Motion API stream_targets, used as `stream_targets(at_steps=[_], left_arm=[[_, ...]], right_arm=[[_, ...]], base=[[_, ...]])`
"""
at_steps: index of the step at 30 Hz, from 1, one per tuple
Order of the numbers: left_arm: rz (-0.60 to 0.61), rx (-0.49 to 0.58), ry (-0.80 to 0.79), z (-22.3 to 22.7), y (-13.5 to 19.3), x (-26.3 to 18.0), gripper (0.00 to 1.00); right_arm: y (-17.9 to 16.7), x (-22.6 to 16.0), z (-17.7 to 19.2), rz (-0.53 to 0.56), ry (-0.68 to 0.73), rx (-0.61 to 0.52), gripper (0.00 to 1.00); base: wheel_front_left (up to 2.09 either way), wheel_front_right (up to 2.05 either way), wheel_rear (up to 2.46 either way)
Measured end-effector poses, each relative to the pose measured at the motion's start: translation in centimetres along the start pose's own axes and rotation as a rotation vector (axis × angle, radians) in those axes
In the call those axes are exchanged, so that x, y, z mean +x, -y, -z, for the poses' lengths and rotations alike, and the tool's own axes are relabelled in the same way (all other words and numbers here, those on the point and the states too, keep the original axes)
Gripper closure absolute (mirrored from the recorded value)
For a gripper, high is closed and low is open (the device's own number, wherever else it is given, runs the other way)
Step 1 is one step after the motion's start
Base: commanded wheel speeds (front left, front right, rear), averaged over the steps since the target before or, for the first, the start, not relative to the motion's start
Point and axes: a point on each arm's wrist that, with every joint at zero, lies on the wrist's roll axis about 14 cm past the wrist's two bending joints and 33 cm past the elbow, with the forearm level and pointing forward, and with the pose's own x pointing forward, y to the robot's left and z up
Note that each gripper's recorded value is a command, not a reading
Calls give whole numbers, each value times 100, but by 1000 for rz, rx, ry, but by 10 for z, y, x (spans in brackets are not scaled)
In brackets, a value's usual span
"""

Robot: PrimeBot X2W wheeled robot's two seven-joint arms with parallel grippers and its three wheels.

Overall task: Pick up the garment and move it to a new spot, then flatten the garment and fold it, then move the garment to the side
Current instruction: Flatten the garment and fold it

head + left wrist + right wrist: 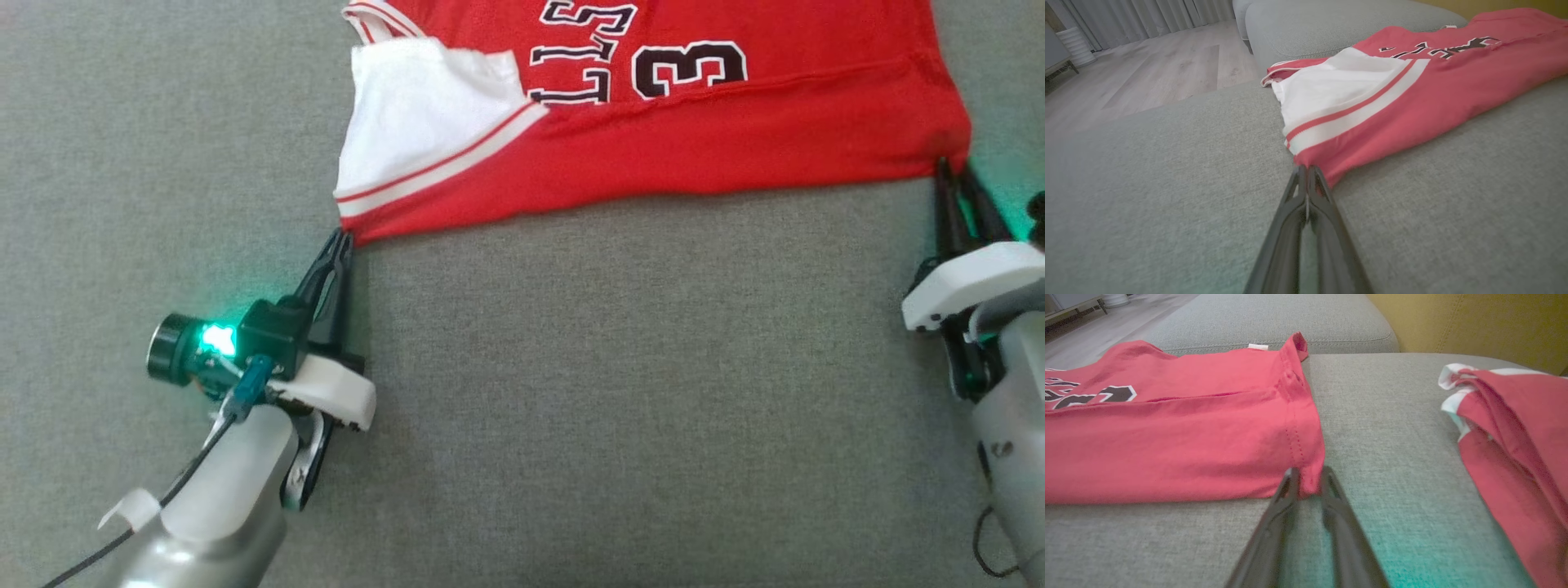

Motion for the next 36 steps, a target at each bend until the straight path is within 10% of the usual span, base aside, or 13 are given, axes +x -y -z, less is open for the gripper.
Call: stream_targets(at_steps=[36], left_arm=[[-34, -83, -116, 23, 34, -139, 100]], right_arm=[[28, -142, 55, -127, -206, -68, 100]], base=[[0, 0, 0]])
